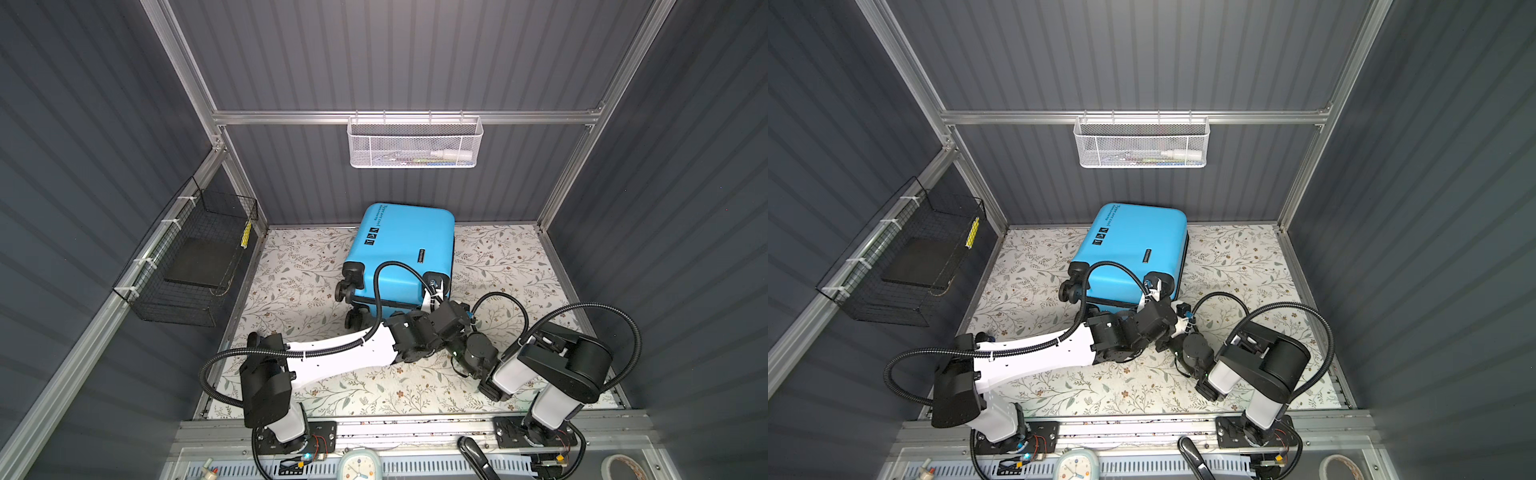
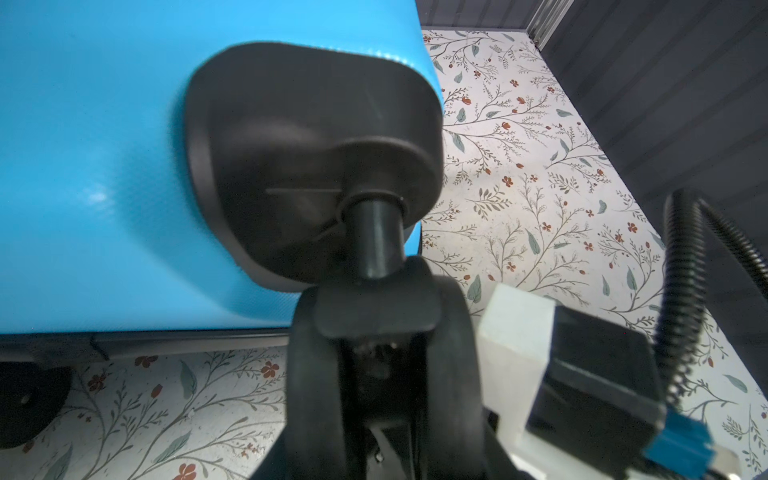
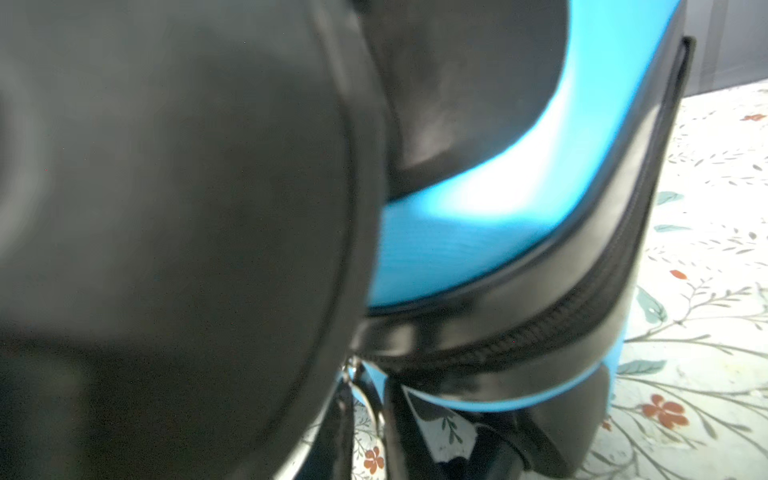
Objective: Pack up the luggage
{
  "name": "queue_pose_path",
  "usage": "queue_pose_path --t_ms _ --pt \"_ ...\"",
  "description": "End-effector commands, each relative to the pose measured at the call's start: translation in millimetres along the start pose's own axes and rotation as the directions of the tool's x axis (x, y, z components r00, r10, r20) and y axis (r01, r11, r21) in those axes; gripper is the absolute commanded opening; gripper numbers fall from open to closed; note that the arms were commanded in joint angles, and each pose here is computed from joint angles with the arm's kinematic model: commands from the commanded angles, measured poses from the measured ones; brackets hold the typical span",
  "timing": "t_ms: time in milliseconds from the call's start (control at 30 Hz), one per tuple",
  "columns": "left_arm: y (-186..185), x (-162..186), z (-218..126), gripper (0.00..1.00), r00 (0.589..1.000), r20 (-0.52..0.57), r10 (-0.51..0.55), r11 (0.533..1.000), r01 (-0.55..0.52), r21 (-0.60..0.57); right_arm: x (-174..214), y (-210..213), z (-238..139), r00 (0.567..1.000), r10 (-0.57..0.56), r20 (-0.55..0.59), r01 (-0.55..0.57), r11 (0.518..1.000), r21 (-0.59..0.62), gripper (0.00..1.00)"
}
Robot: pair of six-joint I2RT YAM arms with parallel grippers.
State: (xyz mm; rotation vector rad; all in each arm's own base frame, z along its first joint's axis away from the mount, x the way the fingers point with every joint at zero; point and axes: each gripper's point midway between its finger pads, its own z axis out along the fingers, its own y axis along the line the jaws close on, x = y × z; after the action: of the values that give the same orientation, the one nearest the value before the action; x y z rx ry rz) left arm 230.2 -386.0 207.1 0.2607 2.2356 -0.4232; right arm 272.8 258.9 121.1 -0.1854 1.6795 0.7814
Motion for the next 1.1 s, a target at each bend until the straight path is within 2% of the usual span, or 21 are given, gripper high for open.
queue_pose_path --t_ms 0,100,267,800,1067 --pt "-56 -75 -60 0.00 0.965 0.166 -0.204 0.944 0.149 0.294 3 7 12 0.999 -0.034 -0.015 0.034 0.999 -0.014 0.09" --pt "-56 -74 -59 0.00 0.965 0.163 -0.207 0.943 0.153 0.294 3 6 13 1.000 -0.024 -0.011 0.024 1.000 -0.005 0.00" --pt "-54 -71 -57 0.00 0.965 0.162 -0.207 0.945 0.154 0.288 1 1 9 1.000 -0.015 -0.005 0.015 1.000 0.015 0.00" --pt "-37 -64 -49 0.00 0.966 0.171 -0.193 0.967 0.158 0.198 1 -52 -28 0.991 0.120 0.061 -0.131 0.962 0.240 0.00" --pt "-38 -49 -29 0.00 0.976 0.133 -0.170 0.975 0.147 0.167 -1 -50 -29 0.973 0.220 0.070 -0.230 0.951 0.208 0.00"
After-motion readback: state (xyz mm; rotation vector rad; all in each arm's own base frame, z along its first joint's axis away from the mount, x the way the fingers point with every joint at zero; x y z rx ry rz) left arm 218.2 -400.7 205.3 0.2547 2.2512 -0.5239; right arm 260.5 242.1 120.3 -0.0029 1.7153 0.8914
